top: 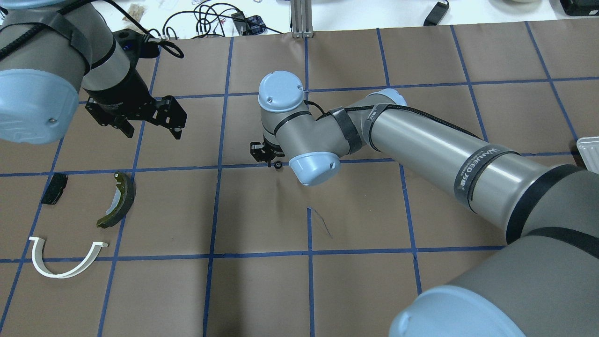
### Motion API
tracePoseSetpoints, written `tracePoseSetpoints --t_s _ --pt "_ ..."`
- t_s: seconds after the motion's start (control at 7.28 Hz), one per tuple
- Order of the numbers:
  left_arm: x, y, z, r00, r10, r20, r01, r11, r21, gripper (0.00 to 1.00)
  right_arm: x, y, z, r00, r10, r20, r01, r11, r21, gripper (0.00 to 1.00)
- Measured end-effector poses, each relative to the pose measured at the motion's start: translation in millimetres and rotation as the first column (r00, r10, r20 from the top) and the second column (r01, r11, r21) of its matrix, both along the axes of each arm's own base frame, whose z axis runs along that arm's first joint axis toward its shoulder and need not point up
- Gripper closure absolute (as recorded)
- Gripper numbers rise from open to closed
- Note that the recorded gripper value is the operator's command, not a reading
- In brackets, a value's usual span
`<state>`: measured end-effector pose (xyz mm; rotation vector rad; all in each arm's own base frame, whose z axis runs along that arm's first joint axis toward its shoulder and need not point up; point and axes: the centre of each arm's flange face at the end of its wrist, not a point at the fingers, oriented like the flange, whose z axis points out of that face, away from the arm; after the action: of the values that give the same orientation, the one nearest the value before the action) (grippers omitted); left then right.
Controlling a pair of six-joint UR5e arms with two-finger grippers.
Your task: Place bearing gear from tray to pile
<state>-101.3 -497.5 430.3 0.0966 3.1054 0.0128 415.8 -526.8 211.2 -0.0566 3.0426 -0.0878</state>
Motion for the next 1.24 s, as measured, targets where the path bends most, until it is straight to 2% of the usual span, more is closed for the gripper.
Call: tracePoseSetpoints --t_s 0.14,0.27,0.55,0.82,0.96,1.24 --pt "-0.1 -5.0 -2.8 1.0 0.009 -0.002 -0.009 1.0 -0.014 0.0 -24.8 -10.3 13.4 0.999 0.035 -0.025 -0.034 0.999 0.016 0.0" --pt "-2.3 -12.3 -7.7 1.0 0.029 -0.006 -0.029 0.999 -0.039 0.0 -73.2 -30.5 34.7 0.998 0.049 -0.046 -0.048 0.998 0.03 0.0" --pt "-21.9 -24.5 -37.7 0.996 0.092 -0.012 -0.092 0.995 -0.029 0.0 -192.1 -74.9 56.6 0.997 -0.024 -0.07 0.026 0.999 0.033 0.0" --pt "-65.5 -43.4 -83.4 0.994 0.105 -0.022 -0.106 0.994 -0.034 0.0 -319.6 -107.3 65.8 0.982 -0.109 -0.157 0.11 0.994 -0.003 0.0" --pt "-96.9 -51.3 -110.7 0.996 0.089 -0.031 -0.09 0.995 -0.047 0.0 -397.1 -114.4 66.9 0.976 -0.118 -0.183 0.12 0.993 -0.001 0.0" --pt "-150.1 -58.7 -166.8 0.997 0.061 -0.037 -0.063 0.997 -0.054 0.0 -546.2 -101.8 67.6 0.975 -0.085 -0.204 0.091 0.996 0.022 0.0"
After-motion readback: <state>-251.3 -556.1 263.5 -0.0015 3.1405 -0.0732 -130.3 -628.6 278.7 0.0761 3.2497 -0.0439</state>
